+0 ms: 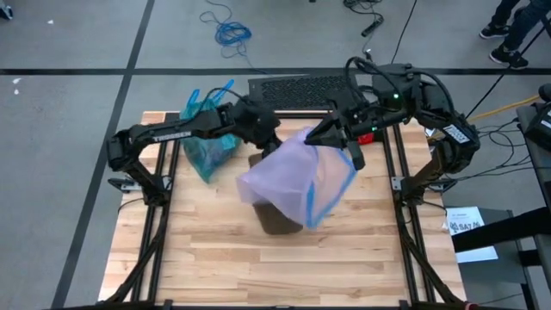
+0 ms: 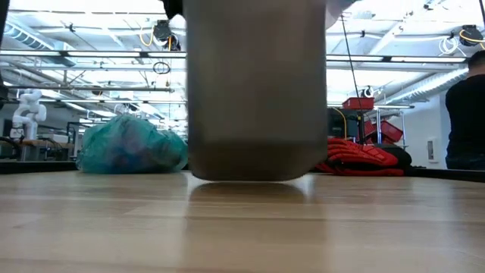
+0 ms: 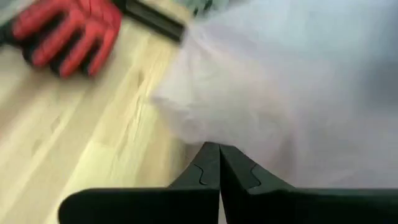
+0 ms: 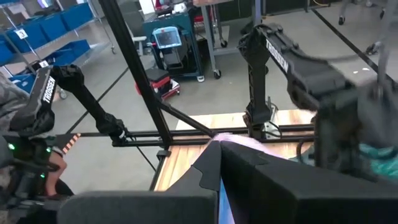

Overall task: Place trash/remove bag and relplace
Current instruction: Insert the new pink trash bag into the trash bin

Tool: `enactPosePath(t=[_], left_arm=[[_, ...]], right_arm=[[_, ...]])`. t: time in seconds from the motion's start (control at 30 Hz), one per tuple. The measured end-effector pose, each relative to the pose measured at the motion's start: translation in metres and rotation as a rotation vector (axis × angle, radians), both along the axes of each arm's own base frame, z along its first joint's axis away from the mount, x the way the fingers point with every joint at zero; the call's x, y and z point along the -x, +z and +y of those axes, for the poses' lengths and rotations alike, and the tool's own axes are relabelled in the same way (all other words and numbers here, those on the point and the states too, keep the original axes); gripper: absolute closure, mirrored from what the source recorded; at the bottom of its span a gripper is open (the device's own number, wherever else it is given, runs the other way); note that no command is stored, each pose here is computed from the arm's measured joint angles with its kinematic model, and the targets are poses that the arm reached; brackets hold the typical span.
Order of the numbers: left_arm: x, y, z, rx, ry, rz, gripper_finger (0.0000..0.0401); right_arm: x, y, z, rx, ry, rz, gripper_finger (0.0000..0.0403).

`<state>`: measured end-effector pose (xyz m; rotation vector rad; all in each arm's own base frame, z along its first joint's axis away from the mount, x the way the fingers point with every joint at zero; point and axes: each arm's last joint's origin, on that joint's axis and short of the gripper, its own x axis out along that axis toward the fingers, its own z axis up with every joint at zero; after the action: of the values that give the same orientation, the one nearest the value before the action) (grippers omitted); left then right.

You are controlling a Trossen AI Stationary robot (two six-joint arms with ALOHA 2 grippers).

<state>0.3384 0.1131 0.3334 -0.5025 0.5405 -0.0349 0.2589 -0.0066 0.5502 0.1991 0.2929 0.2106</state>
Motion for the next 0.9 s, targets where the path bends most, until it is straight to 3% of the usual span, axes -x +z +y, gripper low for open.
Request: enactPosePath(t=[0.4, 0.6, 0.73, 0.9], left_arm=[[0.024, 0.071, -0.009, -0.069, -0.008, -0.175, 0.0401], [0.045, 0.106, -0.019, -0.082, -0.095, -0.286, 0.0401], [0.051, 0.109, -0.029, -0.041, -0.177, -0.273, 0.0401], [0.062, 0.102, -0.042, -0.015, -0.228, -0.161, 0.0401]], right_arm=[[0.001, -0.002, 0.004, -0.02, 0.012, 0.023, 0.0403], [-0.002, -0.007, 0.009, -0.035, 0.029, 0.072, 0.0403], [-0.01, -0.012, 0.013, -0.039, 0.041, 0.1, 0.0403], [-0.029, -0.023, 0.014, -0.089, 0.082, 0.152, 0.0403]])
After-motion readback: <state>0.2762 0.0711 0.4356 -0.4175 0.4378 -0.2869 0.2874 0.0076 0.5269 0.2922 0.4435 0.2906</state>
